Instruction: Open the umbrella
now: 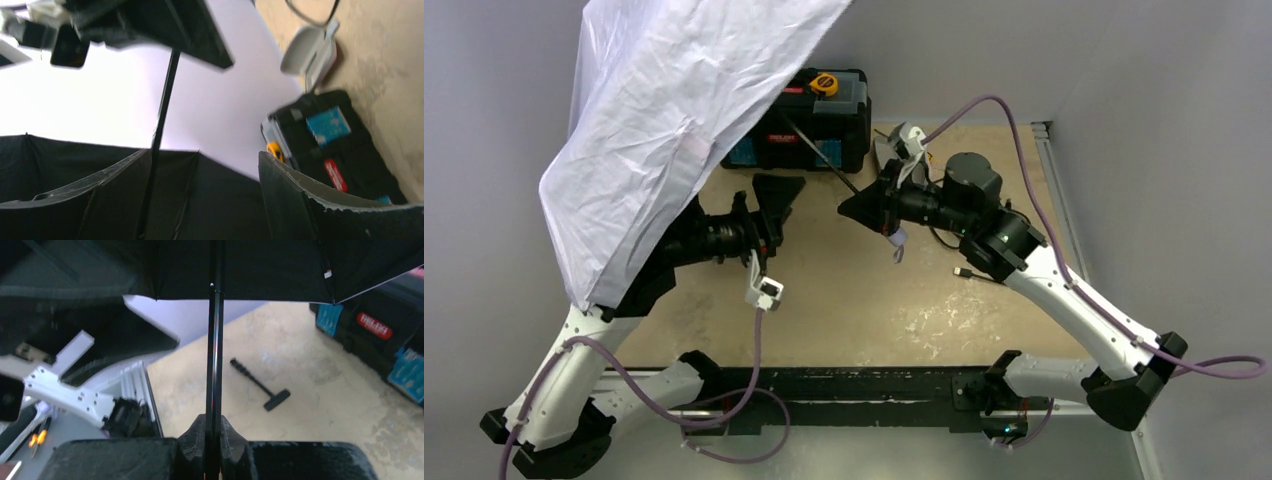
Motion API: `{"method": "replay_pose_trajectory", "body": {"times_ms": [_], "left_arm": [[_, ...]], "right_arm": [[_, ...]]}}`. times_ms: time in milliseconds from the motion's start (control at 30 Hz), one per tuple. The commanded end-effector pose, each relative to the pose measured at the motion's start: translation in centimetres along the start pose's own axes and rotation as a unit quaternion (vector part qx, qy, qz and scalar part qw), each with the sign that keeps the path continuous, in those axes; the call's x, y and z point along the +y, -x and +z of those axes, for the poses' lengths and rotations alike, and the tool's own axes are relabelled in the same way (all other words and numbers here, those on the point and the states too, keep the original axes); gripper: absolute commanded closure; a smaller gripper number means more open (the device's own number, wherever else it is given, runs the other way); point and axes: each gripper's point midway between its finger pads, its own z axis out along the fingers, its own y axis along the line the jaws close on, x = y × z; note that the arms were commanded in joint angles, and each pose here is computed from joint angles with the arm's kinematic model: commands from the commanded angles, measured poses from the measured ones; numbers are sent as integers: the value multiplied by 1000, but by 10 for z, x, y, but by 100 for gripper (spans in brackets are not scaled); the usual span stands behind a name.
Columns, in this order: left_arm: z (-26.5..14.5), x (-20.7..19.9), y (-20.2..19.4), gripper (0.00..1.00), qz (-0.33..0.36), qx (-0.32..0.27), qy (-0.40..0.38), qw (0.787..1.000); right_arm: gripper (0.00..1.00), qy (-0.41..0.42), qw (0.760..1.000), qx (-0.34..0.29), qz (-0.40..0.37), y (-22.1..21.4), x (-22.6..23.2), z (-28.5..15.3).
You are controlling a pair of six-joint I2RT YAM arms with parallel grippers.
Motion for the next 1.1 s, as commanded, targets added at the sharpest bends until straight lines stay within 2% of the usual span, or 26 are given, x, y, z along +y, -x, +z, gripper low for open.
{"method": "replay_pose_trajectory", "body": {"times_ms": [0, 100, 200, 300, 533, 700, 867, 1067], "left_arm": [[-4, 26, 44, 22, 9, -73, 34, 997], [-4, 39, 65, 22, 13, -113, 47, 992], [-7, 44, 80, 22, -19, -145, 36, 989], [-7, 37, 87, 22, -26, -157, 25, 987], [14, 26, 70, 22, -56, -116, 23, 991], [24, 16, 53, 23, -84, -72, 18, 994], [19, 2, 45, 23, -102, -42, 7, 994], [3, -16, 39, 23, -118, -5, -2, 993]], "right_arm": [[100, -17, 972, -221, -82, 117, 25, -48], [100, -64, 963, -251, -77, 129, 10, -61], [100, -124, 948, -290, -51, 132, -10, -79], [100, -174, 928, -328, -14, 128, -27, -99], [100, -282, 888, -358, 60, 104, -80, -132], [100, -299, 857, -419, 30, 107, -98, -137], [100, -301, 854, -425, 14, 109, -114, -115], [100, -213, 887, -408, 29, 116, -102, -71]]}}
